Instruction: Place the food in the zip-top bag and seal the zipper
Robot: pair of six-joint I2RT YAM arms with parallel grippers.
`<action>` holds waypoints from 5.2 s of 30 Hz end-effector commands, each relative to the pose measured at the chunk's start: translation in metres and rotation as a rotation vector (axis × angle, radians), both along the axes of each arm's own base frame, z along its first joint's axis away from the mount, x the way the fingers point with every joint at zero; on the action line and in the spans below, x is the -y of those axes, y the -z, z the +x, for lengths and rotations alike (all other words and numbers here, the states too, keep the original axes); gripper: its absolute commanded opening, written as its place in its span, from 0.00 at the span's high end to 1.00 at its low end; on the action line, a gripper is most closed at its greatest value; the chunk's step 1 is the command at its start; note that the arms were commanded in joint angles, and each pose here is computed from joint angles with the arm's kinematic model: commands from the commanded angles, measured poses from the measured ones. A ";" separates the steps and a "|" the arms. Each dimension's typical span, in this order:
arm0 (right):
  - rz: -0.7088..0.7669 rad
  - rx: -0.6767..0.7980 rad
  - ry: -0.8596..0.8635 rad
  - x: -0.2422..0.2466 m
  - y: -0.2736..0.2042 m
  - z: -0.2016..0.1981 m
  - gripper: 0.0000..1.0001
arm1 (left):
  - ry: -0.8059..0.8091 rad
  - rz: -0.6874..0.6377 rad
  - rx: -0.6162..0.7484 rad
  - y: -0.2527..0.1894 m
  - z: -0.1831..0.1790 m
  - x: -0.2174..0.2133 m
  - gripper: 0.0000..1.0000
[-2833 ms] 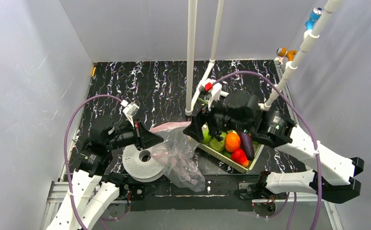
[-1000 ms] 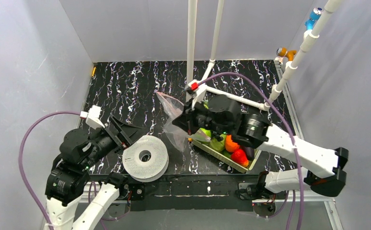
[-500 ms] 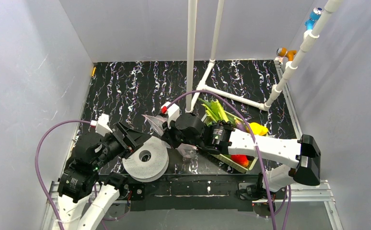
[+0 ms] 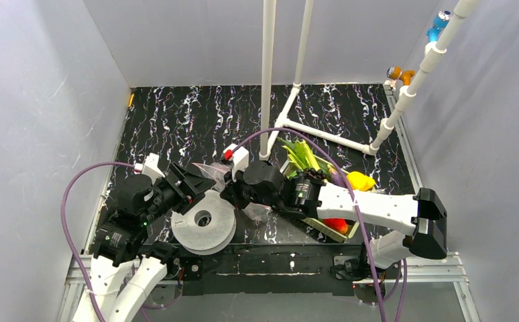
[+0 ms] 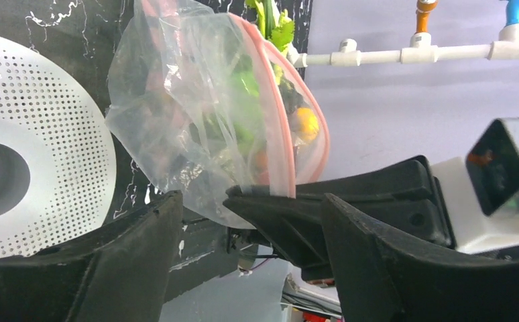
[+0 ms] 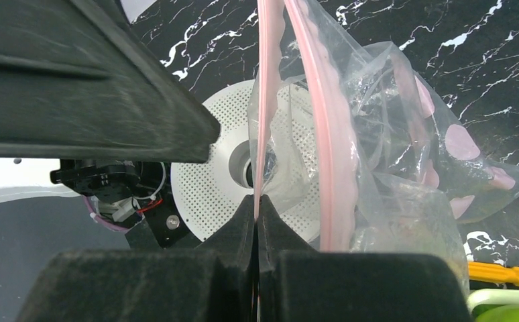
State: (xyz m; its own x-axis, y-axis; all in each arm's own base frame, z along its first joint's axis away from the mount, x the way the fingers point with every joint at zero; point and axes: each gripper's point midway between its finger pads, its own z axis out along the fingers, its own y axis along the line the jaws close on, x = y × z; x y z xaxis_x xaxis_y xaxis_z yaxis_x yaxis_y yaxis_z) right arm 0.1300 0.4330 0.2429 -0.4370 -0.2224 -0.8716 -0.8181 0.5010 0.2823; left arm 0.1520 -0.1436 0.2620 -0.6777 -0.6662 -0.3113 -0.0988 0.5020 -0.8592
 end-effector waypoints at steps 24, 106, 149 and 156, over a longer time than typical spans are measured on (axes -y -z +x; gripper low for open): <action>-0.106 -0.028 0.083 0.004 0.004 -0.016 0.36 | 0.061 0.221 0.105 0.041 0.027 -0.005 1.00; 0.333 -0.388 0.337 -0.041 -0.058 0.114 0.99 | -0.061 1.178 0.252 -0.051 0.115 -0.116 1.00; -0.413 -0.132 0.565 0.174 0.047 0.087 0.18 | 0.404 0.894 0.131 0.105 0.130 -0.022 1.00; -0.638 -0.104 0.567 0.183 0.070 0.095 0.08 | 0.419 0.878 0.121 0.108 0.130 -0.018 1.00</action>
